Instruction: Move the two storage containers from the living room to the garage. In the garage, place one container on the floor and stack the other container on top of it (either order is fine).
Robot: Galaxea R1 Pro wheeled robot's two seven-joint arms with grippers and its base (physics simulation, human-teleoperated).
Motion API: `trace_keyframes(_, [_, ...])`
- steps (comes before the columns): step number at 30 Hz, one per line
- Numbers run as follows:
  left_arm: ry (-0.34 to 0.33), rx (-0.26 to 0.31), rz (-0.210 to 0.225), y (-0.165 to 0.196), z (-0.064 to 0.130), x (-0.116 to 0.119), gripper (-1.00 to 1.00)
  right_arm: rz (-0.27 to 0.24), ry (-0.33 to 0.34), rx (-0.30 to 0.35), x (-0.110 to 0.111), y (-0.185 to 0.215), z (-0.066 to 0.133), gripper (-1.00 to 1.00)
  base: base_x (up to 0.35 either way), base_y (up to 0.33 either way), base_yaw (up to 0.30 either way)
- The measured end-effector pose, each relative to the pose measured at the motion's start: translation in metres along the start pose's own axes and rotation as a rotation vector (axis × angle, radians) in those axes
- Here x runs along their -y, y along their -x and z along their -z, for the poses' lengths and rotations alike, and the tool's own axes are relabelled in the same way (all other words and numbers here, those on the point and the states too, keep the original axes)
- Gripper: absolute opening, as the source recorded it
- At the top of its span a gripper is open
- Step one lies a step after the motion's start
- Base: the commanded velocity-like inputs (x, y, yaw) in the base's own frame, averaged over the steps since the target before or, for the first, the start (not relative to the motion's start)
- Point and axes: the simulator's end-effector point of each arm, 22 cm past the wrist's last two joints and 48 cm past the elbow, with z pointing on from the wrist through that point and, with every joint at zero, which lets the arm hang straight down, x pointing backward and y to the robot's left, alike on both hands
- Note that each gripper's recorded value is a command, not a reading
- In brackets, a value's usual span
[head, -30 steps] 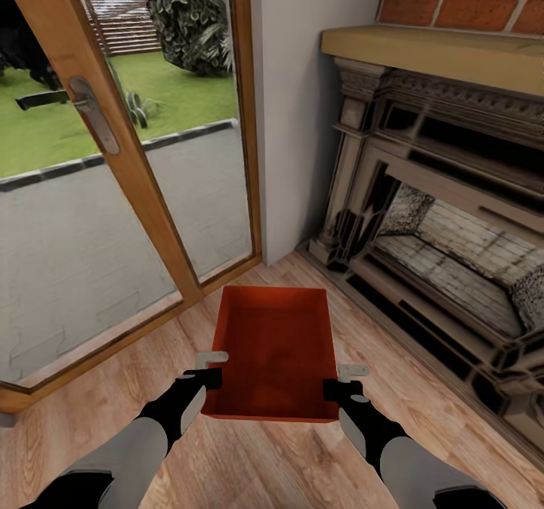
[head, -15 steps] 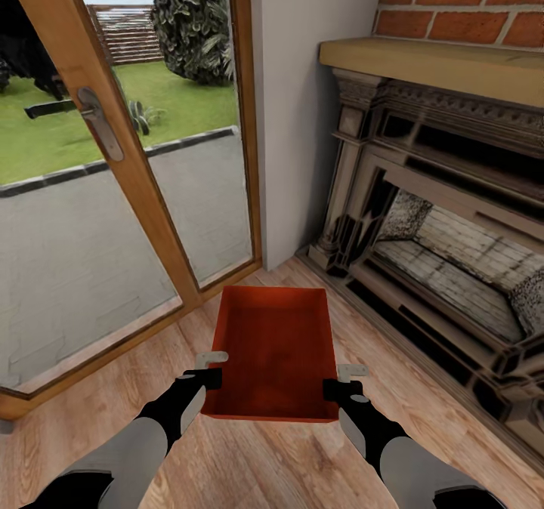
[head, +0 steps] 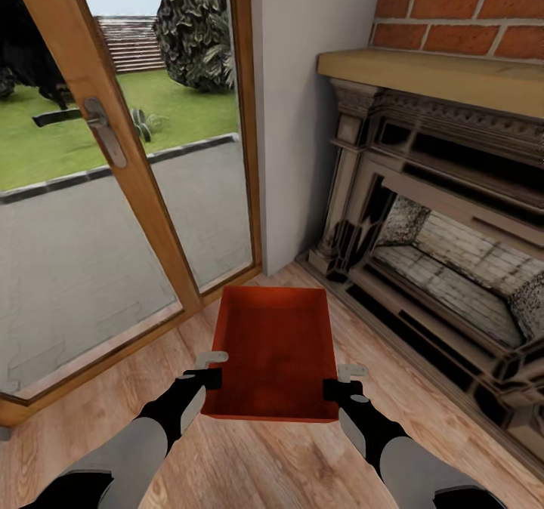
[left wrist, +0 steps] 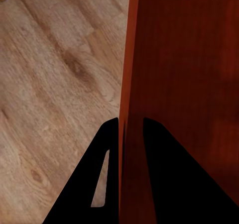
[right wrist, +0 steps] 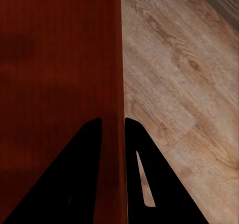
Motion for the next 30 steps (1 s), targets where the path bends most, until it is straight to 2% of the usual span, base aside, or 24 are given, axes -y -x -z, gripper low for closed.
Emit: trace_keyframes(30, [-0.002, 0.049, 0.001, 0.025, 0.016, 0.001, -1.00, -0.002, 0.003, 0.049, -0.001, 0.026, 0.013, -1.00, 0.000, 0.000, 0.000])
